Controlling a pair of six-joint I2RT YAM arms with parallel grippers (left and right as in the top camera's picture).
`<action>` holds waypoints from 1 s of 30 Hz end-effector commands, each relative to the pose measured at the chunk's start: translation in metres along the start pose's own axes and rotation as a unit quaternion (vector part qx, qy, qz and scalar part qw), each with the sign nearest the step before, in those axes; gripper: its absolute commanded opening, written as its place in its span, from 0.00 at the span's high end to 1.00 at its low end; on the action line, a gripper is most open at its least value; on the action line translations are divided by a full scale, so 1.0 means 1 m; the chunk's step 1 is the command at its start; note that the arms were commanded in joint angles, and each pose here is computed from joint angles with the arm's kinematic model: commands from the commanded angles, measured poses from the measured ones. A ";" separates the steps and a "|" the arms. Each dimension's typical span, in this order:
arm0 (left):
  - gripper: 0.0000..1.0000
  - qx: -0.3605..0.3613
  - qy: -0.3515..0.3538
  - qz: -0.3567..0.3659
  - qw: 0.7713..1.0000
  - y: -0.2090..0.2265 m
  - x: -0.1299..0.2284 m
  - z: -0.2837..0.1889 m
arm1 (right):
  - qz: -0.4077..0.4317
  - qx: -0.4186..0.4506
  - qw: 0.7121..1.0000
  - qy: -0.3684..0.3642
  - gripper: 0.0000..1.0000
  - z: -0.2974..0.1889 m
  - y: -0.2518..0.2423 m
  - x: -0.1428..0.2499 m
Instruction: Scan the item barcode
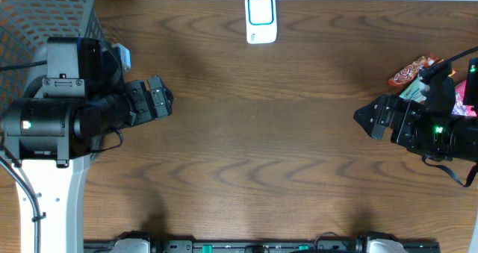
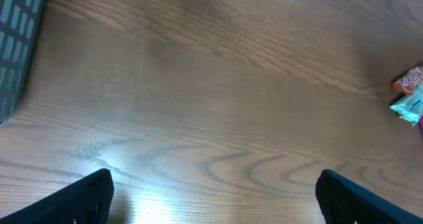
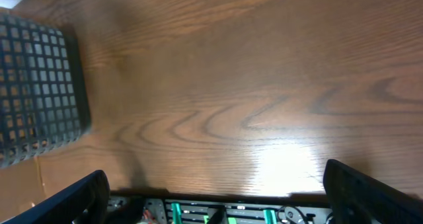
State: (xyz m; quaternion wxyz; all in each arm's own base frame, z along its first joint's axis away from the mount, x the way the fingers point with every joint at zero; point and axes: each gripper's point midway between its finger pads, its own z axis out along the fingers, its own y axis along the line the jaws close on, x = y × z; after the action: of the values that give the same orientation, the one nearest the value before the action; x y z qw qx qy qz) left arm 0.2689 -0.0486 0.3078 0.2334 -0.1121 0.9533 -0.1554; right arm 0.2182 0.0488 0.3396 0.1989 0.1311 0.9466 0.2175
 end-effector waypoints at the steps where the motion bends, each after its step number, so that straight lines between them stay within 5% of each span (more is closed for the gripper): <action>1: 0.02 0.005 -0.006 0.008 1.000 -0.003 -0.002 -0.004 | -0.010 0.020 1.000 -0.006 0.01 -0.001 -0.006 0.000; 30: 0.02 0.005 -0.006 0.008 1.000 -0.003 -0.002 -0.004 | -0.127 0.018 0.987 -0.094 0.01 -0.041 0.003 0.036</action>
State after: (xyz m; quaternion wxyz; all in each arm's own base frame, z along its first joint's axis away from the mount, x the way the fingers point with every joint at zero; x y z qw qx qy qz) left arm 0.2689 -0.0486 0.3078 0.2334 -0.1121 0.9533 -0.1554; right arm 0.1783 0.0494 0.3652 0.2976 0.0447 0.9389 0.1671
